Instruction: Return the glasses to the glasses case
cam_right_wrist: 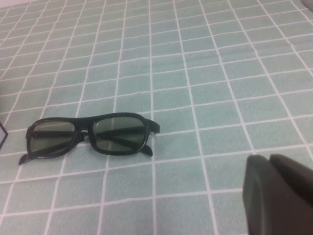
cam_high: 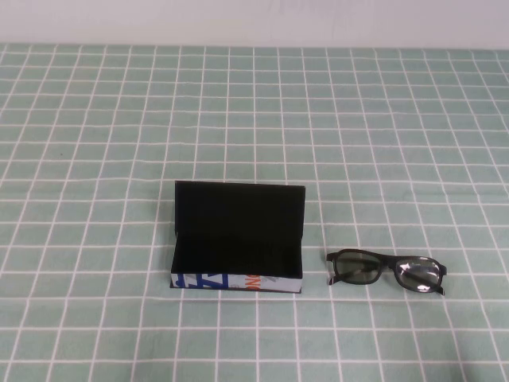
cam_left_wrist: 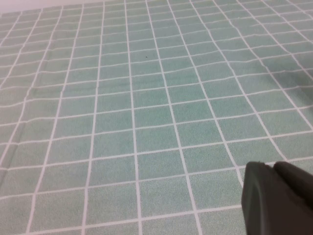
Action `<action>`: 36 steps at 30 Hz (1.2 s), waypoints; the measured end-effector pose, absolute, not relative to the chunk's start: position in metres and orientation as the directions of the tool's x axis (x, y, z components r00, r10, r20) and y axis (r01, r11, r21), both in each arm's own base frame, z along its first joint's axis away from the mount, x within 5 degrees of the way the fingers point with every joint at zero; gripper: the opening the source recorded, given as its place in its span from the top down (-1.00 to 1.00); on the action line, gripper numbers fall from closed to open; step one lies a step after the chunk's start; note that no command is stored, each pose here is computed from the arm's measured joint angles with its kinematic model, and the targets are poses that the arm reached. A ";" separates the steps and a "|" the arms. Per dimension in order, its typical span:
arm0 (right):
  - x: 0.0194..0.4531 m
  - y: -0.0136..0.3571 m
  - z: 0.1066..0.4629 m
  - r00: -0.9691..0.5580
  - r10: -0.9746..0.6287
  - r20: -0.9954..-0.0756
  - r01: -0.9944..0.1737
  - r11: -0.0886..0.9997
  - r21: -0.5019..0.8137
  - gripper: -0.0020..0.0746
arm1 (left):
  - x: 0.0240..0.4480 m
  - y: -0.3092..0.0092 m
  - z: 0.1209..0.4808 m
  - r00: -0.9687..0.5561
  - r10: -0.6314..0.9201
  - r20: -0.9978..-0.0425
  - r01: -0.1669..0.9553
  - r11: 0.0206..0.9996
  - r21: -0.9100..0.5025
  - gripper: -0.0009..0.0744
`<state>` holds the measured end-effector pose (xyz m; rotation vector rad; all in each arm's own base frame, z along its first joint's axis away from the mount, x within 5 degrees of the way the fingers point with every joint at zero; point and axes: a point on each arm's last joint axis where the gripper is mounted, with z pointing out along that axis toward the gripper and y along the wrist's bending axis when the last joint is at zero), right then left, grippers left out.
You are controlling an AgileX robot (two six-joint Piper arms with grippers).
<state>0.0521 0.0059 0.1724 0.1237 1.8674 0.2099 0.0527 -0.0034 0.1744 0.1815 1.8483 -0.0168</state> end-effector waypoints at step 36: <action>0.054 0.005 0.178 -0.233 0.191 -0.954 -0.028 0.979 0.203 0.98 | 0.053 -0.005 0.176 -0.248 0.085 -0.965 0.139 0.989 0.052 0.98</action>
